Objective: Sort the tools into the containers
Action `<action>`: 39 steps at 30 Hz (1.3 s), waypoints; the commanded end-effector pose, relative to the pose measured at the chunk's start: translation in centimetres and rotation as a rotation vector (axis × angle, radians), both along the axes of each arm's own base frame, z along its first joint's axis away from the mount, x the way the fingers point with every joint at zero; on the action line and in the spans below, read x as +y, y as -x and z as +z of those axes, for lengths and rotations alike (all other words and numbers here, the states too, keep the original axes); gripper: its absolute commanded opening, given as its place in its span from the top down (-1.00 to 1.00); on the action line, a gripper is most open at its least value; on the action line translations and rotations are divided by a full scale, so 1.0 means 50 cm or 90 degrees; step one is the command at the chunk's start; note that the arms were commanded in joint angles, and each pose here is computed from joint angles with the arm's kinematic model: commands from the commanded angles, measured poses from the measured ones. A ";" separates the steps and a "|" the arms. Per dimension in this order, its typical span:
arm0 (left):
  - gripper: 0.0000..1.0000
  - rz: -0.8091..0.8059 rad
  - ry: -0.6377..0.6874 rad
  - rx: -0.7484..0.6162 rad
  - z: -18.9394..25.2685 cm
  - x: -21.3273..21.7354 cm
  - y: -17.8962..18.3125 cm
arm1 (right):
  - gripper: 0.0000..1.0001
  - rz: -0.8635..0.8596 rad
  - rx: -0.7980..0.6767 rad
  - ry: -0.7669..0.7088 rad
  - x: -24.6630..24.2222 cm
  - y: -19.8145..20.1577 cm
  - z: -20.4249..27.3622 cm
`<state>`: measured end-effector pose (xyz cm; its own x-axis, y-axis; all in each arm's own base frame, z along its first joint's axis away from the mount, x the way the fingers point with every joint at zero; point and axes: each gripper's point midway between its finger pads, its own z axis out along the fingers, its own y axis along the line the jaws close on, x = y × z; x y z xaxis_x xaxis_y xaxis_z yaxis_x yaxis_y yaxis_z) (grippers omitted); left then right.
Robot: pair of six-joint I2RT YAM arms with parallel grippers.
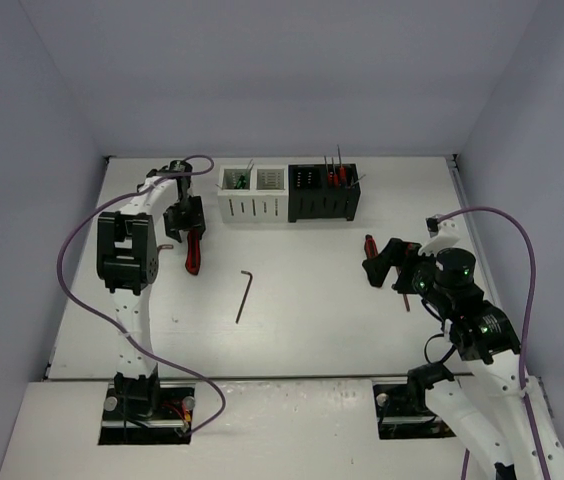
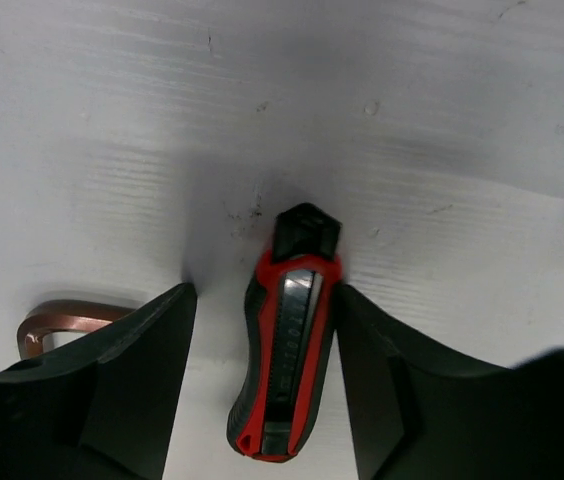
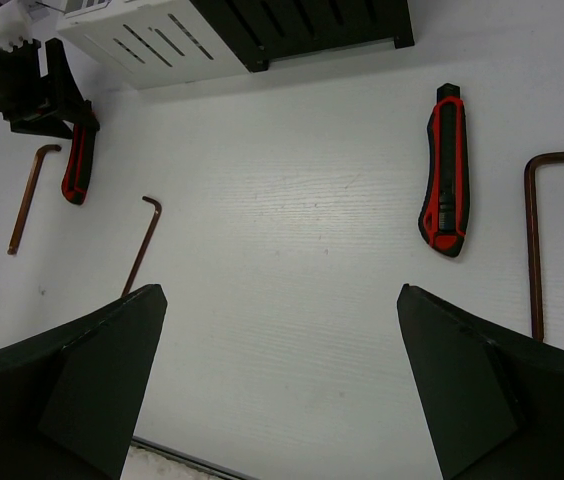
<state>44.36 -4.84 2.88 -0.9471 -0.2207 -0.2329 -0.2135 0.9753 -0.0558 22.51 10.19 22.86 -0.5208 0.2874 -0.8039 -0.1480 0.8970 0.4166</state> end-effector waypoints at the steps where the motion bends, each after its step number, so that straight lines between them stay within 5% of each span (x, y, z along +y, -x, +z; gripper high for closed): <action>1: 0.03 0.011 -0.005 -0.041 0.045 -0.002 -0.026 | -0.99 0.003 -0.023 -0.012 0.008 -0.009 0.017; 6: 0.41 0.006 -0.006 -0.031 0.034 -0.002 -0.021 | -1.00 0.005 -0.021 -0.008 0.008 -0.012 0.016; 10: 1.00 0.004 -0.003 -0.057 0.073 0.000 -0.020 | -1.00 0.005 -0.022 -0.006 0.008 -0.013 0.017; 19: 1.00 -0.002 -0.025 -0.262 0.344 0.034 -0.034 | -1.00 0.005 -0.025 0.002 0.005 -0.015 0.018; 25: 1.00 -0.015 -0.031 -0.486 0.620 0.035 -0.030 | -1.00 0.010 -0.028 0.010 0.005 -0.015 0.018; 32: 1.00 -0.145 0.053 -0.782 0.844 -0.121 -0.042 | -1.00 0.013 -0.030 0.019 0.003 -0.017 0.016; 39: 1.00 -0.237 0.134 -0.910 0.900 -0.270 -0.093 | -1.00 0.022 -0.034 0.029 0.005 -0.021 0.021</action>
<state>46.61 -14.86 43.57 -0.1694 -0.1264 -0.9774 0.2669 0.9488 -0.1690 22.68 10.08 22.45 -0.5261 0.2472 -0.8137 -0.1631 0.9097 0.3818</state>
